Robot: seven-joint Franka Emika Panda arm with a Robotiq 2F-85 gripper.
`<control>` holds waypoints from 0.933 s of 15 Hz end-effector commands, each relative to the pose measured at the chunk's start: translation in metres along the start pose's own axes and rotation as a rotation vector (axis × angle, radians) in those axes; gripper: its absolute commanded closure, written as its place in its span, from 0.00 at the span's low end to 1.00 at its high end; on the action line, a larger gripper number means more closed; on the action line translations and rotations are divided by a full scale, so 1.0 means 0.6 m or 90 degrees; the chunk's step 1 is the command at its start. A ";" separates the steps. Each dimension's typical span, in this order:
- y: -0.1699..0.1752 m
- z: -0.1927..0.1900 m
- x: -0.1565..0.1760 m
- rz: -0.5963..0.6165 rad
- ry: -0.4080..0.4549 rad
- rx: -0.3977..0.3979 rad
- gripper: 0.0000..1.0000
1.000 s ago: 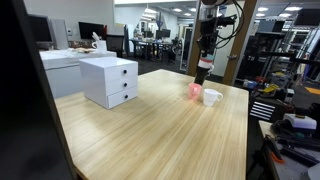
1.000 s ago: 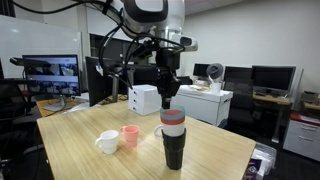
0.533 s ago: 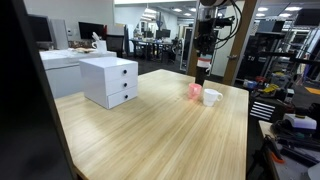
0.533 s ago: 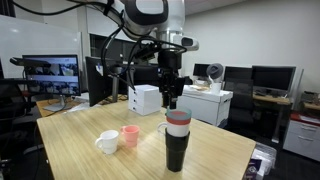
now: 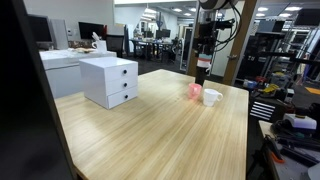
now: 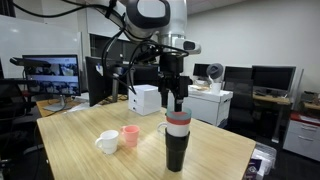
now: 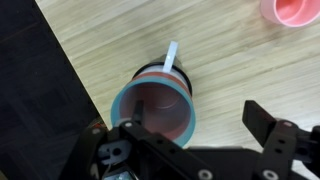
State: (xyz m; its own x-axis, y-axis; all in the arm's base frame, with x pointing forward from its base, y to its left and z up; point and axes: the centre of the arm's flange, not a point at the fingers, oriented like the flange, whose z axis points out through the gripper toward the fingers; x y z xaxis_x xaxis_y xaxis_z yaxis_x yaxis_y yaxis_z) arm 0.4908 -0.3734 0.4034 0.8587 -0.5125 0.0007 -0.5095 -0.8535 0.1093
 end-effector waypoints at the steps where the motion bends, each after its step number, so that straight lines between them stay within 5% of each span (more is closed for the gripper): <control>1: 0.008 0.008 0.003 -0.005 0.007 0.015 0.25; 13: 0.012 0.008 0.004 -0.003 0.007 0.019 1.00; 14: 0.012 0.005 0.002 -0.011 0.011 0.036 1.00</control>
State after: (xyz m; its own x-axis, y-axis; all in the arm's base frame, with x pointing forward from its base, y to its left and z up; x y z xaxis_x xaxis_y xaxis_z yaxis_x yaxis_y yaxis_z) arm 0.4892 -0.3771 0.3999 0.8545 -0.5195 -0.0011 -0.5164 -0.8496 0.1078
